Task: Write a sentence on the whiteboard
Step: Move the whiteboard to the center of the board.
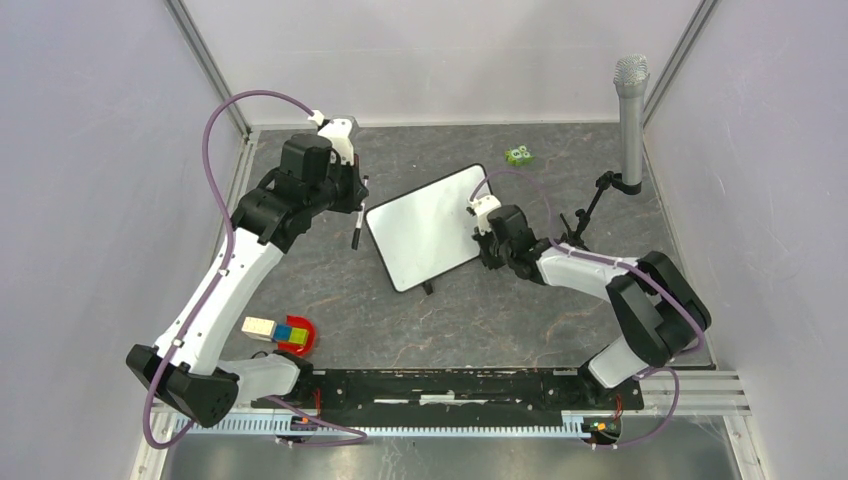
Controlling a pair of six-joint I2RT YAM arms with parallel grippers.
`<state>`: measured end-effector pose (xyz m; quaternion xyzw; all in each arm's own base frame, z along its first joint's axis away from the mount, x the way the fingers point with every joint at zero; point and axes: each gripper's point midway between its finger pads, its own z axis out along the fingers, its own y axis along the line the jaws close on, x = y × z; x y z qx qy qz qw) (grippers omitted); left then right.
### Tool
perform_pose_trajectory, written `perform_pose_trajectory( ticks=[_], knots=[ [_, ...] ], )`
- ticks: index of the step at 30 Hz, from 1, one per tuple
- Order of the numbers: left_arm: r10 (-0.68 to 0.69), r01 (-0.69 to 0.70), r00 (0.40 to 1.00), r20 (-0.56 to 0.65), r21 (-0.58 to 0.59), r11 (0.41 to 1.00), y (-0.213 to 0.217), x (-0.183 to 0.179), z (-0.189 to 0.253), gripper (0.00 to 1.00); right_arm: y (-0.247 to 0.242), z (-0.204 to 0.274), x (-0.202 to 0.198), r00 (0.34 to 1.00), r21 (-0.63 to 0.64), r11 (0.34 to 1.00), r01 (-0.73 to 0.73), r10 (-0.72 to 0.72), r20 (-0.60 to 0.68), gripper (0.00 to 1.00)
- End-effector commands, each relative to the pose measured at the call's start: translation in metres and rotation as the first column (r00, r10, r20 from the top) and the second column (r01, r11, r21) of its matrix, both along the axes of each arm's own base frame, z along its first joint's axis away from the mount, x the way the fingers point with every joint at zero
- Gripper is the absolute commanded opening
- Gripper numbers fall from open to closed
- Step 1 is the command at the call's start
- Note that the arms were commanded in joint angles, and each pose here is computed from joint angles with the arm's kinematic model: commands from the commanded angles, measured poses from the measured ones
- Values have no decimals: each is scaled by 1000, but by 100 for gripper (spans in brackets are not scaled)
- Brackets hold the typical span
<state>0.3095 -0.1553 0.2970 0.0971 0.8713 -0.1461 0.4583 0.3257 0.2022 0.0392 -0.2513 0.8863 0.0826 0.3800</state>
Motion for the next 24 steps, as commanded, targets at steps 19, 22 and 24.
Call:
perform_pose_trajectory(
  ticks=[19,22,24],
  knots=[
    [69,-67,997,27,-48,997,4,16,21,2,47,3,-121,977,71,984,-164,172,-125,17],
    [67,-66,998,19,-47,997,2,18,18,2,43,8,-127,972,75,979,-192,200,-124,36],
    [62,-61,998,15,-47,997,1,18,17,2,43,7,-134,963,79,971,-226,235,-134,47]
  ],
)
